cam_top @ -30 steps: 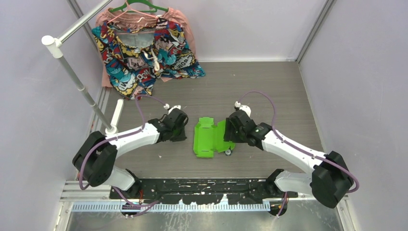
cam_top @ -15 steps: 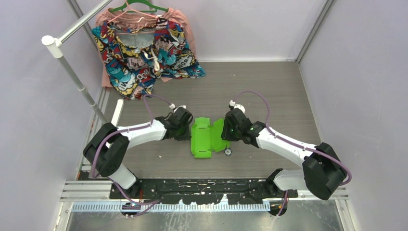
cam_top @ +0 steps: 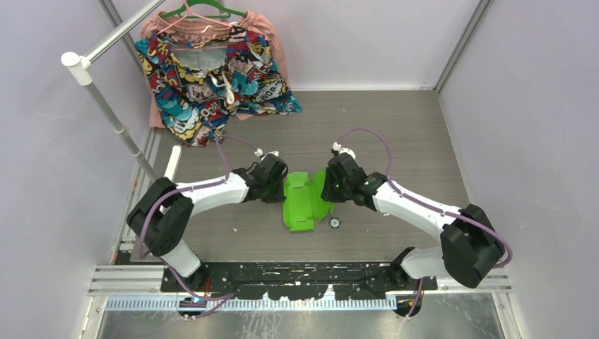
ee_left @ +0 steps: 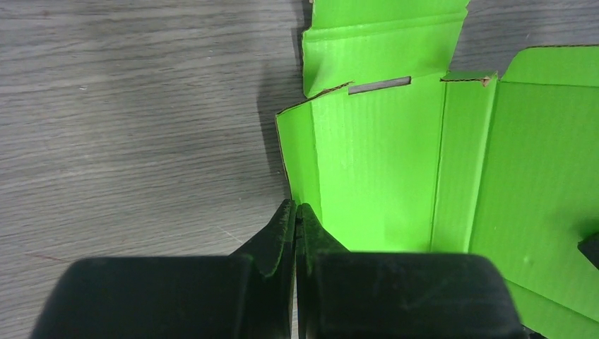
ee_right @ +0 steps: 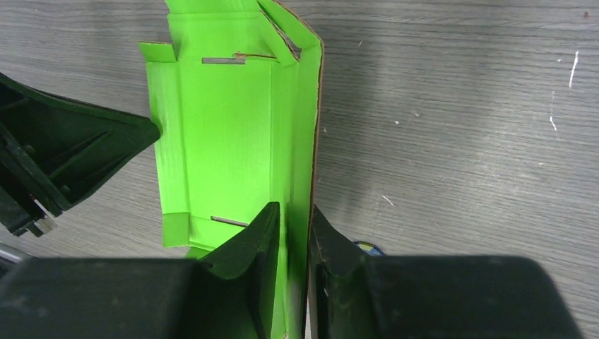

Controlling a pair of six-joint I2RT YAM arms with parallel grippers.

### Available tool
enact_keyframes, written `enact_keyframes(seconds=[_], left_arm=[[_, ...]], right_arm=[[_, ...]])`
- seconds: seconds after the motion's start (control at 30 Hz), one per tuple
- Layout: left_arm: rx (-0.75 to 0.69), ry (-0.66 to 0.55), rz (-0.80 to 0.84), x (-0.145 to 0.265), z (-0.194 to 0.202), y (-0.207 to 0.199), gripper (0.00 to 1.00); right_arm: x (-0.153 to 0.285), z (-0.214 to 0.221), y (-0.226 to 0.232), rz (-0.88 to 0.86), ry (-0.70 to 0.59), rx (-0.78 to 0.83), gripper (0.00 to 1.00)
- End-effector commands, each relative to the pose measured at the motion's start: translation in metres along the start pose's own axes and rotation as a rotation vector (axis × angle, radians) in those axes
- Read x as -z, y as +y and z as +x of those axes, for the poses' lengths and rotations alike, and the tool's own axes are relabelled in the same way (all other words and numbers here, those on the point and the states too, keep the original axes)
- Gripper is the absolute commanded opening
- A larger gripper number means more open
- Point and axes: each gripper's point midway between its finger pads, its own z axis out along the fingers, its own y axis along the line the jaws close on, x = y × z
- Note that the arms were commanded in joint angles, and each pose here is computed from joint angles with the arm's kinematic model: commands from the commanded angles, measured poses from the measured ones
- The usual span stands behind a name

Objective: Fold the paper box
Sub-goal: Fold the paper box at the center of the board.

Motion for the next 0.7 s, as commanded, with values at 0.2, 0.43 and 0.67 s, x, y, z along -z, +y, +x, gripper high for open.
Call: enact_keyframes(seconds=[0.2,0.43,0.67], left_arm=[[-0.033,-0.03,0.053,0.0,-0.01,-0.032,0.0],[-0.036,-0.073,0.065,0.011,-0.018,-0.033,0.0],[-0.021,-0.057,0.106,0.007,-0.016,-0.047,0.0]], right_arm=[[0.001,-0.013,0.021,-0.04,-0.016,0.024,0.24],[0.001,-0.012,0.021,-0.043,-0.015,0.02,0.24],[-0.003,-0.01,0.029,-0.076,-0.005,0.003,0.24]])
